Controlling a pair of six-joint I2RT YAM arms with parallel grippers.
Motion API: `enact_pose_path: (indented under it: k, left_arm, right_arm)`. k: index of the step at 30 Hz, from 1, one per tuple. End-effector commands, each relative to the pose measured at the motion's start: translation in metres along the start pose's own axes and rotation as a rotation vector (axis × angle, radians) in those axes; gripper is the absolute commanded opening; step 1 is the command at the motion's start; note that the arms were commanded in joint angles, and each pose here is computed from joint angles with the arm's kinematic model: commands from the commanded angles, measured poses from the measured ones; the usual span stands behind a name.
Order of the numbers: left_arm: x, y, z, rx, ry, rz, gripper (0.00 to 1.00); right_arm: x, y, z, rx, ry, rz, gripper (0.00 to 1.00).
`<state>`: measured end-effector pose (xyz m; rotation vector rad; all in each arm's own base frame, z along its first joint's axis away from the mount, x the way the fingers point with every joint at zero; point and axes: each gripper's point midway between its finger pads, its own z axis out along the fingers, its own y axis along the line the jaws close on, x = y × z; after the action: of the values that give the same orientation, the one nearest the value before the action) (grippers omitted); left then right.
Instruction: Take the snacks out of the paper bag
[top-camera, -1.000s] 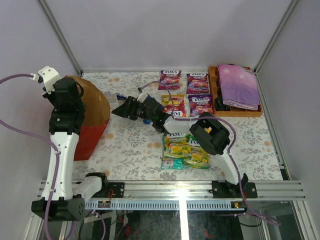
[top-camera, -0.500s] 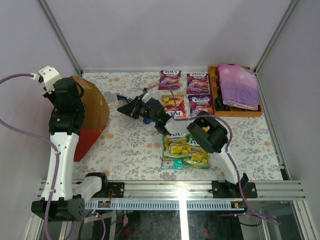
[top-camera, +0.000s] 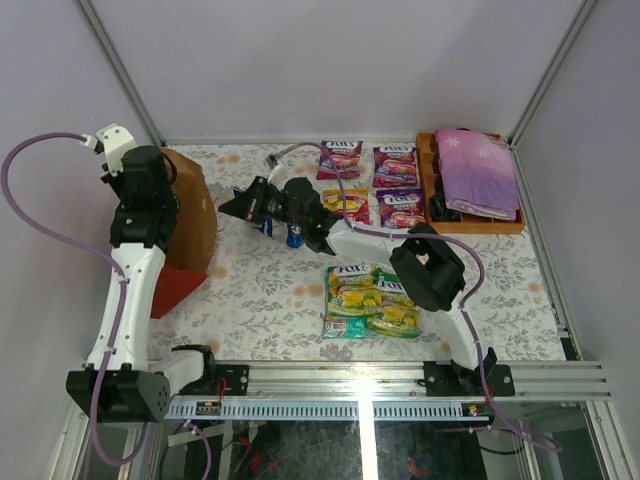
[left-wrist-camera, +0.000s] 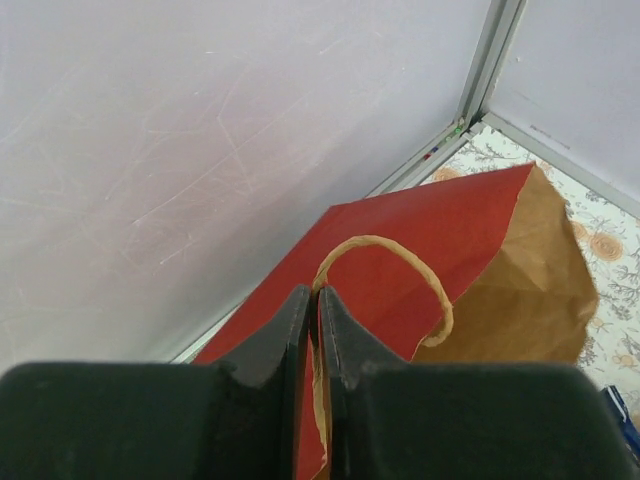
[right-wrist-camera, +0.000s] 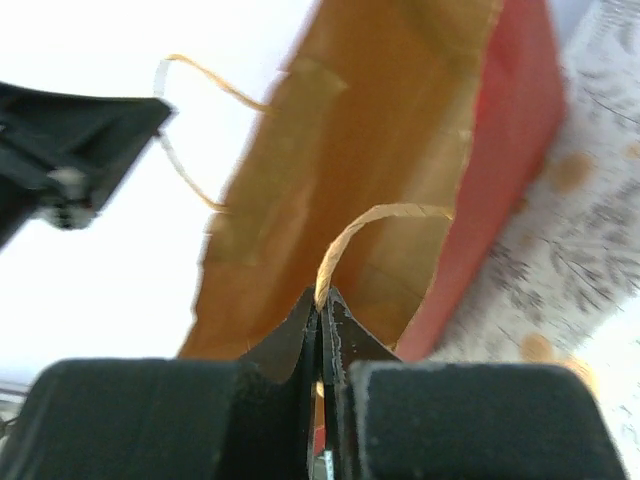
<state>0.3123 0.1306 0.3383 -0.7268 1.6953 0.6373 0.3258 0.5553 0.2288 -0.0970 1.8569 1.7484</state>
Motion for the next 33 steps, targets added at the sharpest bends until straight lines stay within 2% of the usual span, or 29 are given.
enact_pose_path:
  k: [1,10,19,22,24,26,27,29,30,33]
  left_arm:
    - [-0.014,-0.009,0.013,-0.007,-0.047,-0.010,0.07]
    - [-0.032,-0.025,0.035,-0.036,-0.078,0.009,0.07]
    - [-0.033,-0.042,0.066,-0.090,-0.074,0.059,0.07]
    - [-0.038,-0.046,0.074,-0.112,-0.073,0.066,0.07]
    - [-0.041,-0.047,0.076,-0.124,-0.073,0.061,0.07]
    - [-0.044,-0.045,0.075,-0.139,-0.073,0.041,0.17]
    - [-0.048,-0.041,0.072,-0.149,-0.072,0.019,0.33]
    - [-0.058,-0.036,0.063,-0.141,-0.082,-0.001,0.95]
    - [-0.064,-0.034,0.057,-0.124,-0.091,-0.013,1.00]
    - [-0.090,-0.029,0.030,-0.036,-0.121,-0.065,1.00]
  right_arm:
    - [-0.014,0.079,0.004,-0.139,0.030,-0.093,0.00]
    - [-0.026,0.094,0.043,-0.118,0.114,-0.143,0.01]
    - [-0.055,0.070,0.054,-0.085,0.089,-0.129,0.13]
    - [-0.066,0.062,0.051,-0.071,0.080,-0.133,0.33]
    - [-0.078,0.061,0.049,-0.074,0.070,-0.150,0.51]
    - [-0.091,0.061,0.045,-0.076,0.069,-0.178,0.71]
    - [-0.099,0.066,0.041,-0.088,0.074,-0.190,0.81]
    - [-0.116,0.078,0.027,-0.110,0.070,-0.222,0.99]
    - [-0.124,0.085,0.019,-0.112,0.066,-0.242,1.00]
    - [-0.144,0.105,-0.012,-0.110,0.047,-0.299,1.00]
